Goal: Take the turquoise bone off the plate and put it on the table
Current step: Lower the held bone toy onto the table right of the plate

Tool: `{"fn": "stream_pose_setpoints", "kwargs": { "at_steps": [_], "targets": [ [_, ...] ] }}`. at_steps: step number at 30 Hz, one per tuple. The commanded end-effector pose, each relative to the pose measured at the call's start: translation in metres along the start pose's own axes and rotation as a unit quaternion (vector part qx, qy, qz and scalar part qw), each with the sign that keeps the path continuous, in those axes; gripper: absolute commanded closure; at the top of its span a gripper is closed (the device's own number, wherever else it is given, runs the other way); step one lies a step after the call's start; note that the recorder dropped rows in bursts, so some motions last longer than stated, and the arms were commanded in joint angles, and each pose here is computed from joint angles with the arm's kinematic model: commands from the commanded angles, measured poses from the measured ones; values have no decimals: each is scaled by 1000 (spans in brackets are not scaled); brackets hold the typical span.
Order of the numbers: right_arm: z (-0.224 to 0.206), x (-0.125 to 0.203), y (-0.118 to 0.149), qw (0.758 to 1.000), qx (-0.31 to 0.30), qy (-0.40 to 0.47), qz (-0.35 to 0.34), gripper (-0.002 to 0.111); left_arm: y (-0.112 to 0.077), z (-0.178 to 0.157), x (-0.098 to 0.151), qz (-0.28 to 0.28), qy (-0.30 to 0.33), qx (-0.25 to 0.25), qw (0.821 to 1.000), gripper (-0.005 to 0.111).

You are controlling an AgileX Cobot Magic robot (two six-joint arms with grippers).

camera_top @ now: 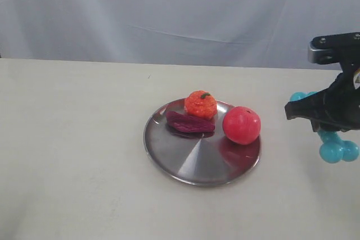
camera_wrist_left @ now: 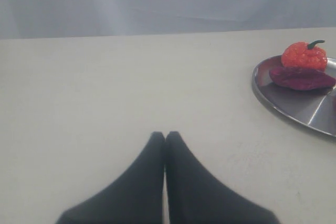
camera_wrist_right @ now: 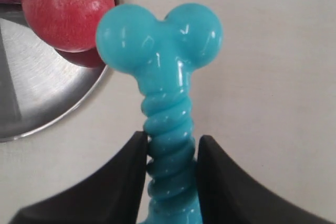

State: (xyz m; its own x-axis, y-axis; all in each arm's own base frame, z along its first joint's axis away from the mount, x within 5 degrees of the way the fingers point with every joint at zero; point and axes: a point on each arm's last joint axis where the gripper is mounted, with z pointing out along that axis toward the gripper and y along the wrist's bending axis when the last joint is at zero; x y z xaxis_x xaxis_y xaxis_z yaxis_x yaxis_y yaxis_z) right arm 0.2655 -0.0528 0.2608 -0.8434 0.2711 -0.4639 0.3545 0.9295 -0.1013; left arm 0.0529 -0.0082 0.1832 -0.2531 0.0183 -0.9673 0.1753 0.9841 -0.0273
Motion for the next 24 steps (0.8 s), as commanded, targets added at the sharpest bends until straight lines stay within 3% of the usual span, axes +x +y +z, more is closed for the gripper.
{"fn": "stream_pose_setpoints", "kwargs": {
  "at_steps": [1, 16, 24],
  "targets": [
    [25, -3, 6, 1000, -6, 12, 6, 109, 0, 0, 1, 0, 1, 1, 1000, 107],
    [108, -3, 25, 998, -16, 44, 29, 109, 0, 0, 1, 0, 1, 1, 1000, 107],
    [120, -5, 7, 997, -3, 41, 58, 109, 0, 0, 1, 1, 1, 1, 1000, 107]
  ]
}}
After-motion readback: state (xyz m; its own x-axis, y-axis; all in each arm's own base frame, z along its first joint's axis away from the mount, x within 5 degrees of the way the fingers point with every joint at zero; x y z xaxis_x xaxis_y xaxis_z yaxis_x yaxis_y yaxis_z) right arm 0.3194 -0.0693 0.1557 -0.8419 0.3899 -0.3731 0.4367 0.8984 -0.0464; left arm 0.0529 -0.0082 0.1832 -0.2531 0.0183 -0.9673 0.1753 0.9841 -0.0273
